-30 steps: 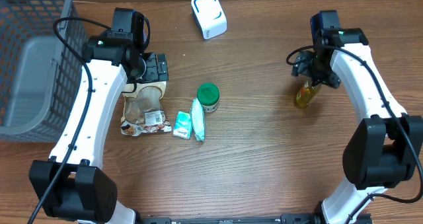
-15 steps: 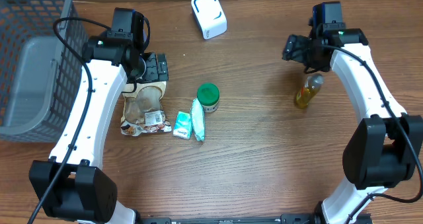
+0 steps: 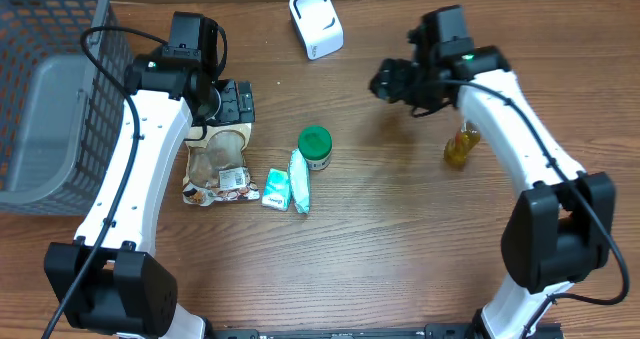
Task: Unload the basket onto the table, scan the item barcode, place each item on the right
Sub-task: 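Release the bottle and move right gripper over green-capped container, then close the right gripper around the green-capped container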
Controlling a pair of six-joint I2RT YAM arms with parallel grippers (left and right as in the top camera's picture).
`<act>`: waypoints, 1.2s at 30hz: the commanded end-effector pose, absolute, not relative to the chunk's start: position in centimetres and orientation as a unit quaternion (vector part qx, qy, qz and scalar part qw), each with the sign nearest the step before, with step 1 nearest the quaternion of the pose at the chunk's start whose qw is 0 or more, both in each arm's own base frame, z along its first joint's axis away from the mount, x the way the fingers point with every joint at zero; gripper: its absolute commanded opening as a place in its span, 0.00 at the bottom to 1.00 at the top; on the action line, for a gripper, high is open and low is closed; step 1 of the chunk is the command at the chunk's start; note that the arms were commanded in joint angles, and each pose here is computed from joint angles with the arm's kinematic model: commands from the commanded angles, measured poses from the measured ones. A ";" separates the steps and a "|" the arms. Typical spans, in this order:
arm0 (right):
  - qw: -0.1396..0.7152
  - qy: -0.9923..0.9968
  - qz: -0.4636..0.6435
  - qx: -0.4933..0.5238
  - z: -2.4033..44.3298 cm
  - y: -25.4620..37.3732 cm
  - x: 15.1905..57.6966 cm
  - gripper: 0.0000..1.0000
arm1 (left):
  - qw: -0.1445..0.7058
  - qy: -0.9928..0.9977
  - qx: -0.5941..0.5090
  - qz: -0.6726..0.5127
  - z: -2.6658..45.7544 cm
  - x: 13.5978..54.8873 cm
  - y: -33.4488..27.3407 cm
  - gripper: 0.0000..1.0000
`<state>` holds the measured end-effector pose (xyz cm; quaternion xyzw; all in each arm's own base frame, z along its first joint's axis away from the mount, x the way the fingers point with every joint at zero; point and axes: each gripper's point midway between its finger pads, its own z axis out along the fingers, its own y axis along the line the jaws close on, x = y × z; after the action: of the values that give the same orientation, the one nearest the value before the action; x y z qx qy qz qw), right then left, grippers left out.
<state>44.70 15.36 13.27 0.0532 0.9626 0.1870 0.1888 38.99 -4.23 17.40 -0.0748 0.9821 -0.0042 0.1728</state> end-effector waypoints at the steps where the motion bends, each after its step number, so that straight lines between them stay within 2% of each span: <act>1: 0.185 0.962 0.180 0.086 12.8 18.1 44.0 0.81 | 0.179 0.982 -0.067 -0.006 17.8 39.3 -4.2 1.00; 7: 0.200 0.969 0.130 0.060 10.7 22.6 42.8 0.87 | 0.179 0.981 -0.067 -0.006 17.8 39.3 -4.2 1.00; 11: 0.211 0.972 0.102 0.027 9.1 25.3 42.0 1.00 | 0.179 0.981 -0.067 -0.006 17.8 39.3 -4.2 1.00; 18: 0.201 0.978 0.063 0.006 6.0 27.4 40.3 1.00 | 0.179 0.981 -0.067 -0.006 17.8 39.3 -4.2 1.00; 26: 0.153 0.987 0.041 0.008 4.8 26.3 38.2 1.00 | 0.179 0.981 -0.067 -0.006 17.8 39.3 -4.2 1.00; 28: 0.142 0.989 0.032 0.010 4.6 25.8 37.8 0.83 | 0.179 0.981 -0.067 -0.006 17.8 39.3 -4.2 1.00; 30: 0.134 0.991 0.025 0.012 4.5 25.2 37.6 0.75 | 0.179 0.981 -0.067 -0.006 17.8 39.3 -4.2 1.00; 36: 0.102 0.994 0.001 0.042 4.2 22.9 36.8 0.75 | 0.179 0.981 -0.067 -0.006 17.8 39.3 -4.2 1.00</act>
<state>36.51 24.71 4.62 0.0121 0.9937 0.0201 0.1097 38.99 -4.23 17.40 -0.0747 0.9821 -0.0042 0.1728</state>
